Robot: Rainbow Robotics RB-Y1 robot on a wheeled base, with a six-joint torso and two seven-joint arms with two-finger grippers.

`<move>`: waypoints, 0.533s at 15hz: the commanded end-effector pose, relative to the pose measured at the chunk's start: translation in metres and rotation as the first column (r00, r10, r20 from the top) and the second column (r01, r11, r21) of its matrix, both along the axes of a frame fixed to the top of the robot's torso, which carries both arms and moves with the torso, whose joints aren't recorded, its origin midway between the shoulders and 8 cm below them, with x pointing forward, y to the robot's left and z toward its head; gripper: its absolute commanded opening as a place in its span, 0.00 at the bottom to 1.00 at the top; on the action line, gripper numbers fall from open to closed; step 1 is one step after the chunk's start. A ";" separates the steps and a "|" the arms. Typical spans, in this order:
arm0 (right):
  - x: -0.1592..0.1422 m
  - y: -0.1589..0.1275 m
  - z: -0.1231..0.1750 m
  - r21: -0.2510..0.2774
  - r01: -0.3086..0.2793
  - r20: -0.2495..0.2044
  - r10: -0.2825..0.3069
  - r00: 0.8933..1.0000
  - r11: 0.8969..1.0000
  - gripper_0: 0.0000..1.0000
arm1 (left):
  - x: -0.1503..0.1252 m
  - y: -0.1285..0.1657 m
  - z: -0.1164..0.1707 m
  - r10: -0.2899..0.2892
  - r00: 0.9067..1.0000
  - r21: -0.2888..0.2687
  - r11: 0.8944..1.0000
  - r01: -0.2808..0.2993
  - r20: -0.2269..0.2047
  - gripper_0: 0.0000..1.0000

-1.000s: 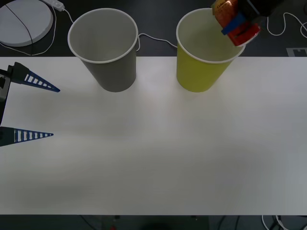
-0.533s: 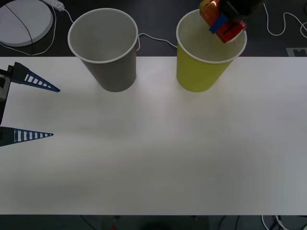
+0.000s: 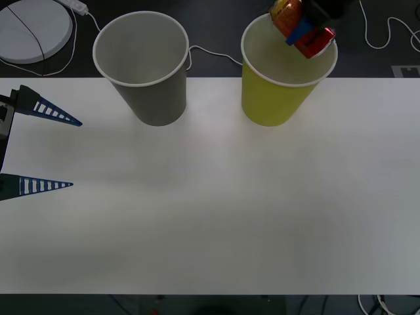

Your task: Put the can into the green bin and the plastic bottle into the gray bin

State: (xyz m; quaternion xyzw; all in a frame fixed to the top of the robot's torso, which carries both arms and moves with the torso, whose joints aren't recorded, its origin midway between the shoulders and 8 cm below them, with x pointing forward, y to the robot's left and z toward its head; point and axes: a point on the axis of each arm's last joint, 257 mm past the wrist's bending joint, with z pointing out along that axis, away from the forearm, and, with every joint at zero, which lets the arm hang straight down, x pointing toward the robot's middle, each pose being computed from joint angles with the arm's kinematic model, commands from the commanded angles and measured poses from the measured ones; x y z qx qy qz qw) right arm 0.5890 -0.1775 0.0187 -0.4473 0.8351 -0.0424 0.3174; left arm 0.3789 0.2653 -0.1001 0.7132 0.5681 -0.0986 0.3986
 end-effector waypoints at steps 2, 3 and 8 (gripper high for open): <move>-0.004 -0.007 0.007 0.002 -0.019 0.004 0.019 1.000 1.000 1.00 | 0.000 0.000 0.000 0.000 1.000 0.000 1.000 0.000 0.000 1.00; -0.007 -0.011 0.009 0.017 -0.019 -0.004 0.019 1.000 1.000 1.00 | 0.000 0.000 0.000 0.000 1.000 0.000 1.000 0.000 0.000 1.00; -0.039 -0.034 0.029 0.081 -0.074 -0.026 0.076 0.997 0.994 1.00 | 0.000 0.000 0.000 0.000 1.000 0.000 1.000 0.000 0.000 1.00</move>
